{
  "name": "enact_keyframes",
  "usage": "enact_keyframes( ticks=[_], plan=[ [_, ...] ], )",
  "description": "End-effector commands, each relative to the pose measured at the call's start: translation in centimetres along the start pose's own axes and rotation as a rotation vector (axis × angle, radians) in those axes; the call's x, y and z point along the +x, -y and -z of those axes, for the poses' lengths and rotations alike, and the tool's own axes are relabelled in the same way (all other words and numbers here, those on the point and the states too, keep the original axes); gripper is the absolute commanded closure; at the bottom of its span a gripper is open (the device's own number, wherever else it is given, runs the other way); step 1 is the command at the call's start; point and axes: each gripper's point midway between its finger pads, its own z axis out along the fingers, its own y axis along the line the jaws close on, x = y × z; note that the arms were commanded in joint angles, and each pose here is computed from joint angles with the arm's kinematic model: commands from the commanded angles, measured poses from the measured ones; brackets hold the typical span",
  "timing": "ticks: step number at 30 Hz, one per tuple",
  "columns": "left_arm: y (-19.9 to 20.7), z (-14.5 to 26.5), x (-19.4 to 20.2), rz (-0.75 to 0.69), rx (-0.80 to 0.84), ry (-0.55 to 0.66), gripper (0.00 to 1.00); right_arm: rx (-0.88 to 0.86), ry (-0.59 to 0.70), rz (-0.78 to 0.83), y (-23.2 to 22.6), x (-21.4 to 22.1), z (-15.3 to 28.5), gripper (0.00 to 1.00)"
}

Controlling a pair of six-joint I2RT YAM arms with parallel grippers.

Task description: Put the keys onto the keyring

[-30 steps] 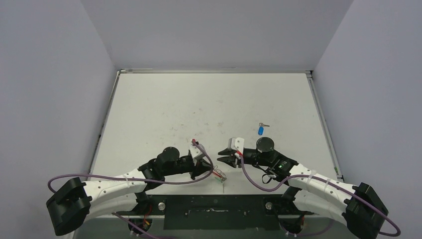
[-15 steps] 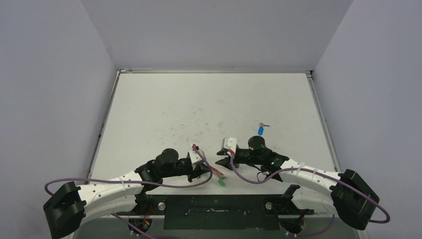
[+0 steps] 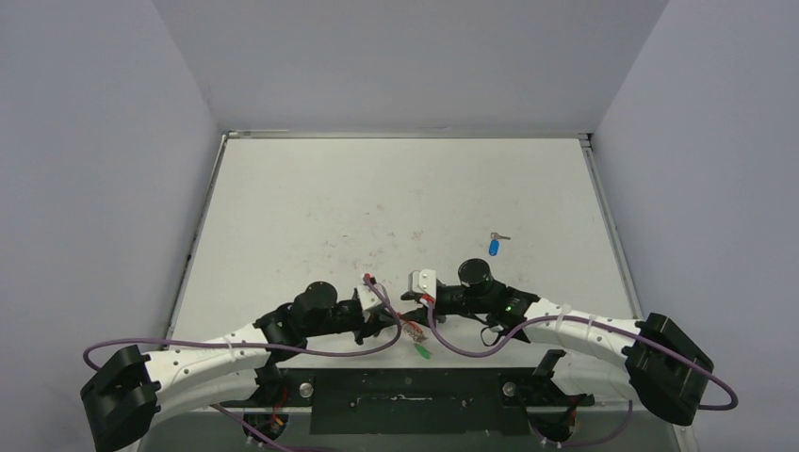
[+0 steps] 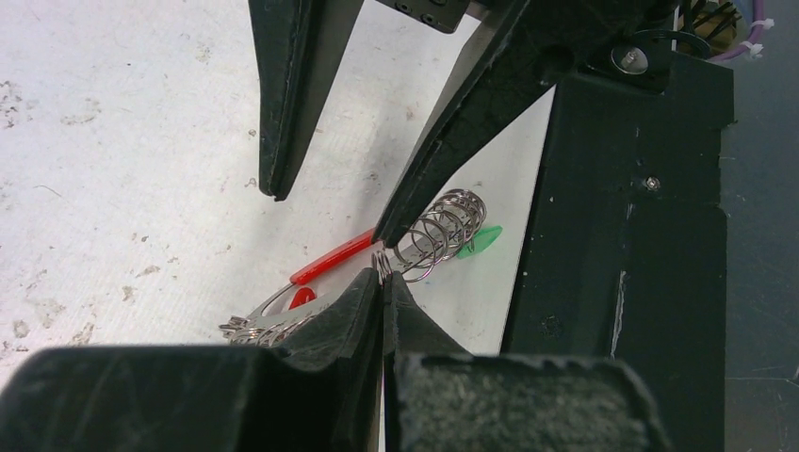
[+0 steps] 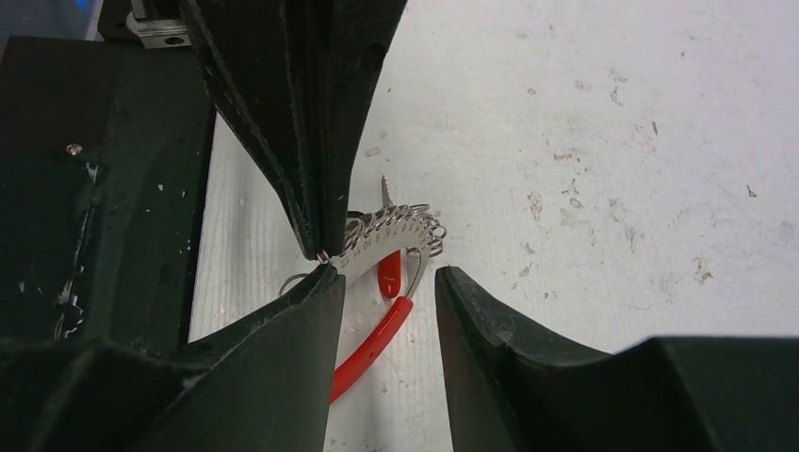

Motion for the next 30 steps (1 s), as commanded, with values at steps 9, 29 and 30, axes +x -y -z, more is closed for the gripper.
enact_keyframes(
  ticks=[9, 29, 30],
  plan=[
    [0.2, 0.2, -2.6, -0.039, 0.003, 0.076, 1.00, -0.122, 0.002, 0.155, -1.8, -1.7, -1.0, 0.62],
    [0.6, 0.6, -3.4, -0.108, 0.009, 0.116, 0.88, -0.094, 0.014, 0.181, -1.5, -2.3, -1.0, 1.00],
    [0.5, 0.8, -3.4, -0.113, 0.000, 0.123, 0.82, -0.084, 0.026, 0.178, -1.4, -2.5, -0.8, 1.00]
  ],
)
